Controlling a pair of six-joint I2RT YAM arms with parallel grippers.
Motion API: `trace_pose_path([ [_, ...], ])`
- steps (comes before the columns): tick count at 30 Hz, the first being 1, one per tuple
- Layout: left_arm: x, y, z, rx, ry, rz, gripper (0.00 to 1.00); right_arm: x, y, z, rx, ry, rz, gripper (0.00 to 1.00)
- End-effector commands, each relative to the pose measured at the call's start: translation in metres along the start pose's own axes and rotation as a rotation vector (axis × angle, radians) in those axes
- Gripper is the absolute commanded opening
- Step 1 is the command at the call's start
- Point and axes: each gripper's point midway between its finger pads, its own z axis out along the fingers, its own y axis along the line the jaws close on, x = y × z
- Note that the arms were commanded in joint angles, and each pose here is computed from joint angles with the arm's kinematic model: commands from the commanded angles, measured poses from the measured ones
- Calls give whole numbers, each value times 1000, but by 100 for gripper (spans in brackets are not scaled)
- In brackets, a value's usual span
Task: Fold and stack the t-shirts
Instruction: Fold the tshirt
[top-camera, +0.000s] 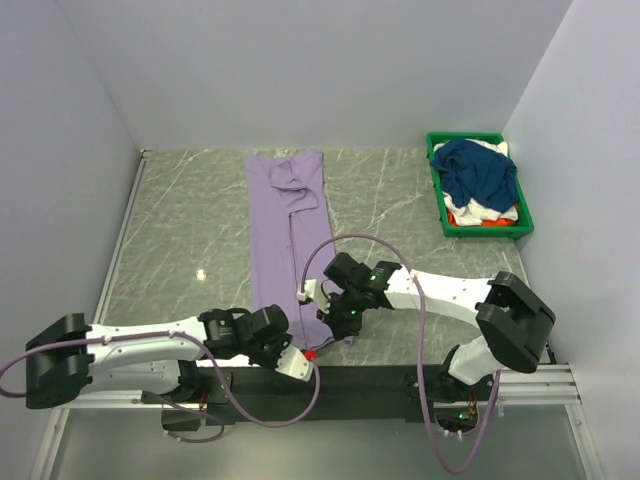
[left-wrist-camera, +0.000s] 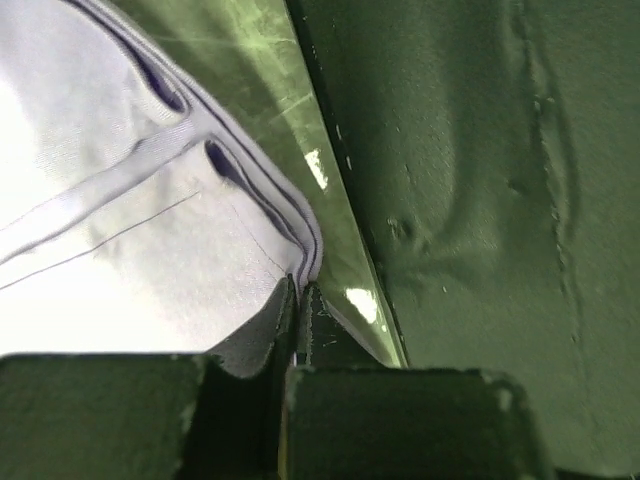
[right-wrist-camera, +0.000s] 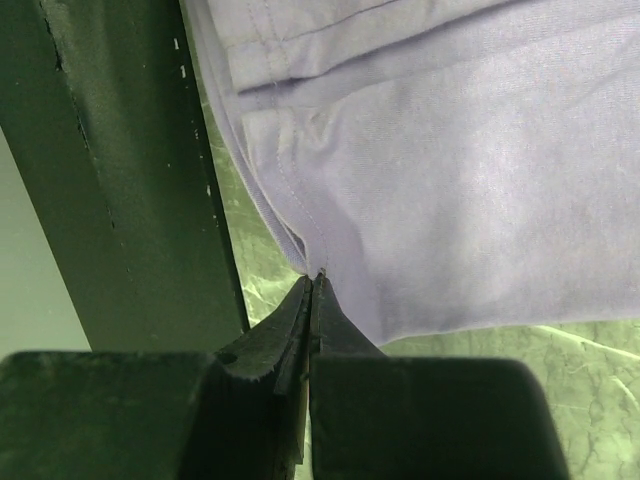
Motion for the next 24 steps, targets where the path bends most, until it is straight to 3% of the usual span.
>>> trace_pose_path([
  [1, -4, -4, -15, 0, -20, 9, 1, -17, 3, -15, 7, -63, -20, 0],
  [13, -81, -21, -77, 125, -284, 45, 1, -36, 57, -53, -60, -186, -123, 0],
  [19, -62, -18, -97, 55, -247, 27, 1, -32, 28, -70, 85, -166, -162, 0],
  [24, -41, 23, -96, -125, -197, 0, 1, -51, -17, -77, 196, -176, -196, 0],
])
